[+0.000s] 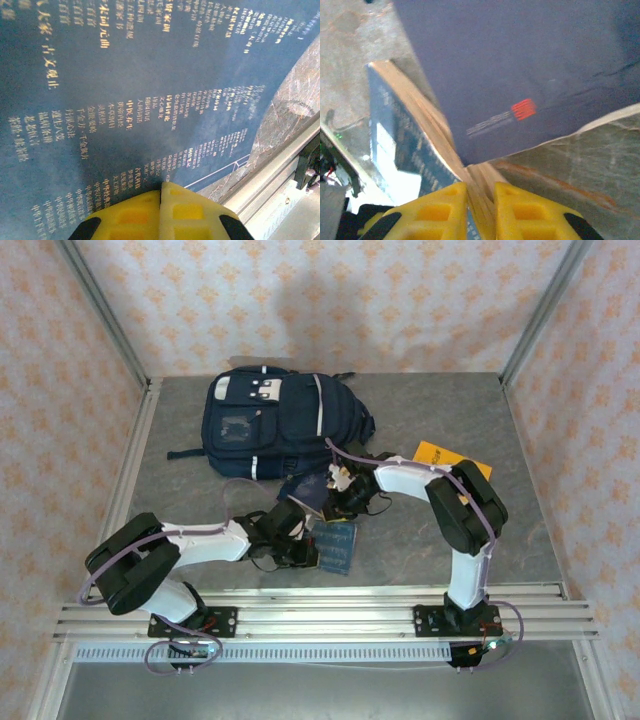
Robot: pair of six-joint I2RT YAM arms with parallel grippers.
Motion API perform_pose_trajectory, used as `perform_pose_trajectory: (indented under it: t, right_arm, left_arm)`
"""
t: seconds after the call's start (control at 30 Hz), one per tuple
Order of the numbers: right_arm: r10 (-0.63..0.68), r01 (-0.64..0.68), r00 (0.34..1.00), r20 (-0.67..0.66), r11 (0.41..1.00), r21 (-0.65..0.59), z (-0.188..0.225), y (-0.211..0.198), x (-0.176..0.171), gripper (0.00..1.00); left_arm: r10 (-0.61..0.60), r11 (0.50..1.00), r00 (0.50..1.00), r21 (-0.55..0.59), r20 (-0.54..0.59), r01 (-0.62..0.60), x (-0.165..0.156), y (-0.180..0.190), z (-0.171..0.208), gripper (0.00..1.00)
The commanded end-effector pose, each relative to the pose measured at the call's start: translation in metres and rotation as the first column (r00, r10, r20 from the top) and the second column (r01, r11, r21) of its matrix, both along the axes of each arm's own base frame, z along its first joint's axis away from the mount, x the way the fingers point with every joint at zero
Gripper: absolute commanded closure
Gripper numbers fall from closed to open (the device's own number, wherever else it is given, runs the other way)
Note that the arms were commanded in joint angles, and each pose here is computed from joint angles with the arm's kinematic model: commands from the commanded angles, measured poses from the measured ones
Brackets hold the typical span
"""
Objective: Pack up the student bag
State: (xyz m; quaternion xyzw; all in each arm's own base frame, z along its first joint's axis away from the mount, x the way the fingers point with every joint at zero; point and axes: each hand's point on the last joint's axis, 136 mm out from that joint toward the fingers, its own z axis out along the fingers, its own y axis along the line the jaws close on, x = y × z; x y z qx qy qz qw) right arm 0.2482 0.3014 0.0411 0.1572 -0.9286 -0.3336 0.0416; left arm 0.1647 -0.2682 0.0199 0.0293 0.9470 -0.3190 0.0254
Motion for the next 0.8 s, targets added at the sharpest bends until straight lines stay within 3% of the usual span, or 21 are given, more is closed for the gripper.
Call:
perform_pose_trajectory:
  t: [0.0,0.13,0.27,0.43,0.53,0.77]
  right_arm:
    - [0.089,-0.080,0.990,-0.105,0.993,0.086,0.020,0.014,-0.043,0.87]
    - [0.104,-0.088,0.987,-0.122,0.987,0.133,0.029,0.018,-0.048,0.87]
    - [0.102,-0.080,0.980,-0.170,0.988,0.135,0.022,0.016,-0.057,0.71]
    - [0.086,-0.069,0.976,-0.201,0.993,0.091,-0.003,0.008,-0.064,0.65]
    - [0.084,-0.073,0.975,-0.207,0.995,0.063,-0.012,0.006,-0.062,0.66]
    - [0.064,-0.064,0.991,-0.113,0.998,0.005,-0.008,-0.004,-0.047,0.86]
  left_arm:
    - [0.051,0.982,0.998,0.182,0.021,-0.054,0.000,0.038,-0.031,1.00]
    - [0.063,0.979,0.998,0.191,0.025,-0.066,0.002,0.042,-0.033,1.00]
    - [0.076,0.978,0.997,0.194,0.029,-0.081,0.004,0.045,-0.035,1.00]
    - [0.085,0.976,0.996,0.197,0.029,-0.089,0.005,0.049,-0.038,1.00]
    - [0.087,0.976,0.996,0.198,0.027,-0.091,0.005,0.050,-0.038,1.00]
    - [0.109,0.976,0.993,0.182,0.045,-0.116,0.005,0.057,-0.025,1.00]
